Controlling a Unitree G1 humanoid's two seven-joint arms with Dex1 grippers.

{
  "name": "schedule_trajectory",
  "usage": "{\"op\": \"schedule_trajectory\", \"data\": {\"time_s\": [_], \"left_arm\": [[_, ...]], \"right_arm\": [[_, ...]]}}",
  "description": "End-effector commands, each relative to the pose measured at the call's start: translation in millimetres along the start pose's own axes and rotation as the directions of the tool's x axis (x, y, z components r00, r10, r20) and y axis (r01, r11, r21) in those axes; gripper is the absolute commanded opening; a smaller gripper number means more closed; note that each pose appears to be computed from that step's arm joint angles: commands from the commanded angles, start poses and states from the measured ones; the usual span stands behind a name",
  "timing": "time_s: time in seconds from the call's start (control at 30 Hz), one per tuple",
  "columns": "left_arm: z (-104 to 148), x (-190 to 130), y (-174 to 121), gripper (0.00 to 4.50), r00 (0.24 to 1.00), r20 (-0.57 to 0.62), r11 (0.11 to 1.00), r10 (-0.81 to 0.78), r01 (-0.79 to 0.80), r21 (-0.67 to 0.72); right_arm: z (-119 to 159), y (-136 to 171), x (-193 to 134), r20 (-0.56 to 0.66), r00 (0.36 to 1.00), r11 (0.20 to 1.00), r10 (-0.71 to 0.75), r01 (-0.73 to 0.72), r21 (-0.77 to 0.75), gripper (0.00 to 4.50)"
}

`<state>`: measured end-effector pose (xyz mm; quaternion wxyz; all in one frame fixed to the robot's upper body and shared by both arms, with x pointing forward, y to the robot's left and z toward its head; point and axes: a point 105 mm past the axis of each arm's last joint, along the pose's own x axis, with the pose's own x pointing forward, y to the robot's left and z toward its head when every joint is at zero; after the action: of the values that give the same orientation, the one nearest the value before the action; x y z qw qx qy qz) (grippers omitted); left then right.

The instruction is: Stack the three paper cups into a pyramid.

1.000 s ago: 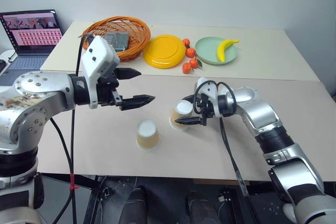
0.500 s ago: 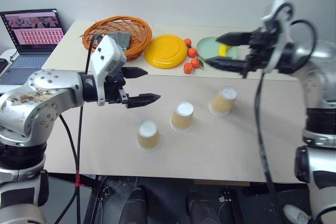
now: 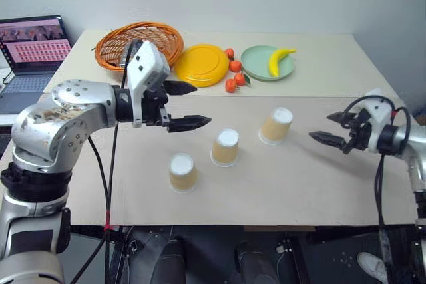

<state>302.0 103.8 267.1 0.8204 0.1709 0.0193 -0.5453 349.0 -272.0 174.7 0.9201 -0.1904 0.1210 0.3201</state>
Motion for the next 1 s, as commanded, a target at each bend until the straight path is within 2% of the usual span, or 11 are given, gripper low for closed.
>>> {"op": "schedule_trajectory", "data": {"time_s": [0.03,0.37,0.7,0.9,1.0], "left_arm": [[11.5,-3.6,1.8,4.50,1.000,0.017,0.998,0.018,-0.019,0.062],[9.2,-9.9,1.6,4.50,0.998,0.006,0.996,0.064,-0.065,0.061],[7.1,-16.0,1.0,4.50,0.995,0.000,0.993,0.104,-0.104,0.054],[5.7,-17.0,0.6,4.50,0.993,0.000,0.992,0.115,-0.115,0.049],[5.7,-16.4,0.5,4.50,0.993,0.002,0.992,0.116,-0.116,0.047]], "right_arm": [[18.1,3.8,12.5,0.056,0.998,0.999,0.017,-0.014,-0.052,4.48],[40.5,15.6,50.0,0.077,0.991,0.989,0.112,-0.103,-0.106,4.48],[56.6,19.7,68.2,0.106,0.979,0.980,0.173,-0.159,-0.122,4.48],[60.0,22.1,73.2,0.116,0.975,0.977,0.189,-0.175,-0.123,2.87],[61.3,23.1,73.5,0.114,0.974,0.975,0.194,-0.179,-0.133,2.86]]}}
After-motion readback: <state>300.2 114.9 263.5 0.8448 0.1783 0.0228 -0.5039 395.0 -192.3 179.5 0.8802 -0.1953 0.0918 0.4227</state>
